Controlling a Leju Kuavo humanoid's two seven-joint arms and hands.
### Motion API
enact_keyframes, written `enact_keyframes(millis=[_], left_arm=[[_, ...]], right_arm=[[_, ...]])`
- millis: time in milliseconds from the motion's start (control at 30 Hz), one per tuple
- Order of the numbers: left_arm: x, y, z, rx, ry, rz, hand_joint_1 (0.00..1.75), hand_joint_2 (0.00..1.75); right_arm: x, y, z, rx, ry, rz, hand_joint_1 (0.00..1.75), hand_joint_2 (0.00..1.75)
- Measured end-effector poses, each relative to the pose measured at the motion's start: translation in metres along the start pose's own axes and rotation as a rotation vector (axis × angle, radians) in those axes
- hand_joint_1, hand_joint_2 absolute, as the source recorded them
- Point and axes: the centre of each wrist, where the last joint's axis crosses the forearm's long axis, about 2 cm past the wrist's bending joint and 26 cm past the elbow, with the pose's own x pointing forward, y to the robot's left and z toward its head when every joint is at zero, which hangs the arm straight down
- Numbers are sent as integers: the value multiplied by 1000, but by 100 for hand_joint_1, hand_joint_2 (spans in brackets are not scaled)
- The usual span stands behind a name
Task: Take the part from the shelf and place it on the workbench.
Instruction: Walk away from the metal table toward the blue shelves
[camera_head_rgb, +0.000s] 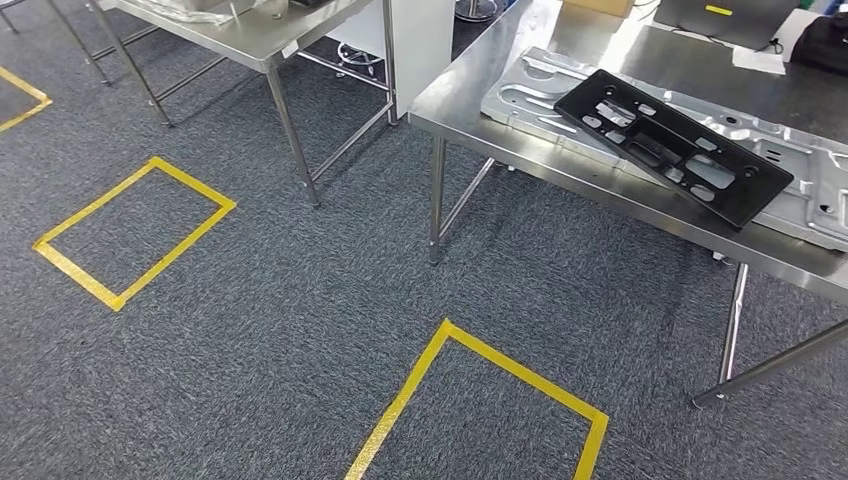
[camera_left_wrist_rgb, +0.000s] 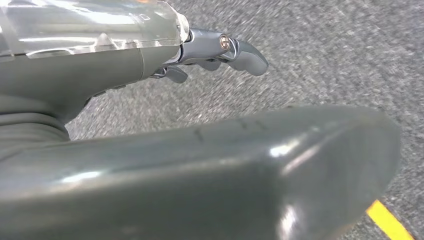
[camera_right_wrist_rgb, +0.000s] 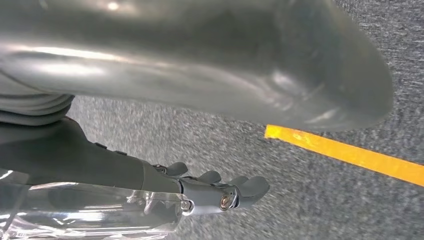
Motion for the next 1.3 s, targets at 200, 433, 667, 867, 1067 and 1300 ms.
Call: enact_keyframes(millis=[200, 433, 667, 867, 1067, 1300], left_arm=[[1, 0, -1, -5, 10, -6, 0, 0], [2, -2, -1, -23, 16, -8, 0, 0], [4, -4, -1, -32, 3, -13, 0, 0], [4, -5, -1, -34, 0, -13, 0, 0], [4, -6, -1, -45, 2, -7, 0, 0], [2, 1, -1, -38, 7, 8, 0, 0]], right_arm=[[2, 1, 0, -1, -8, 6, 0, 0], [0, 1, 0, -10, 3, 7, 0, 0], [3, 2, 0, -12, 6, 8, 0, 0], [3, 0, 0, -14, 15, 9, 0, 0], [1, -1, -1, -17, 25, 10, 0, 0], [3, -1, -1, -12, 17, 17, 0, 0]])
